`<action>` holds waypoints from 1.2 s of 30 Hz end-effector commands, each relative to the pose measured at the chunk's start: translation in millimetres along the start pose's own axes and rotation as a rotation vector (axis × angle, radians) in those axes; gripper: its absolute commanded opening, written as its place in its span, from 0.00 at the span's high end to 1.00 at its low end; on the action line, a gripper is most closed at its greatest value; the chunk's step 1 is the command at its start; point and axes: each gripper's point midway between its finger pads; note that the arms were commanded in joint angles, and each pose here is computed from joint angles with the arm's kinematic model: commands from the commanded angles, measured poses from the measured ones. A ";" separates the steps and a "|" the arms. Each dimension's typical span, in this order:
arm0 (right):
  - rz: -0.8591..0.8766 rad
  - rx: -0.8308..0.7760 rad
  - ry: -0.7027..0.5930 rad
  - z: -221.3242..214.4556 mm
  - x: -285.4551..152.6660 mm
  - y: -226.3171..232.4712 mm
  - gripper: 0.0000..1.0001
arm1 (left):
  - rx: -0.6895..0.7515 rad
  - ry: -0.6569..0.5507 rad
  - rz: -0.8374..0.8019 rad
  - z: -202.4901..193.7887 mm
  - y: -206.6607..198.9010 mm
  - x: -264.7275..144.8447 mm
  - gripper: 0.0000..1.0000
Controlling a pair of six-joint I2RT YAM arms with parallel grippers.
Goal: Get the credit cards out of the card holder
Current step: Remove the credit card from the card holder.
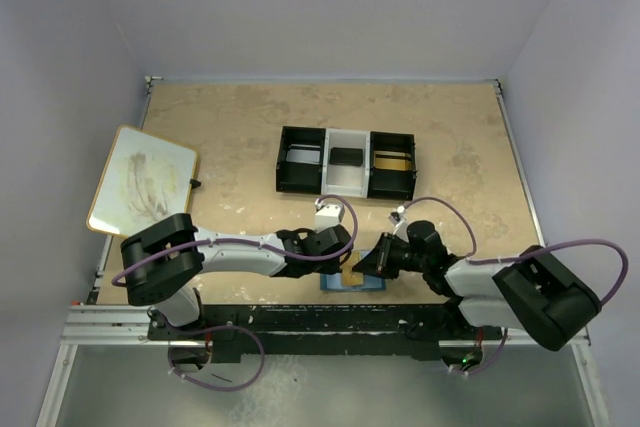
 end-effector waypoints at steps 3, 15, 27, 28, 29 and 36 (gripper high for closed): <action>-0.024 -0.039 -0.051 18.1 -0.8 8.4 1.00 | 0.033 0.029 0.046 -12.3 16.3 2.1 0.99; -0.105 -0.187 -0.134 42.0 -23.0 20.7 1.00 | 0.010 -0.026 0.031 -0.1 11.5 -0.9 0.93; -0.036 -0.465 -0.382 101.8 -53.8 81.7 1.00 | 0.017 -0.146 -0.005 53.5 -0.3 -33.3 0.58; -0.043 -0.504 -0.423 111.3 -59.3 88.6 1.00 | 0.014 -0.149 -0.003 59.2 0.8 -35.3 0.57; -0.052 -0.543 -0.461 120.3 -64.8 94.9 1.00 | 0.011 -0.155 0.006 64.9 4.1 -37.4 0.56; -0.286 -0.706 -0.548 182.6 -84.3 109.7 1.00 | -0.060 -0.204 0.032 102.6 42.3 -61.5 0.43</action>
Point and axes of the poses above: each gripper's point midway between its finger pads, its own x axis out along the fingers, its own y axis along the line the jaws close on, z = x × y, and after that the axes turned 6 degrees about -x, right-handed
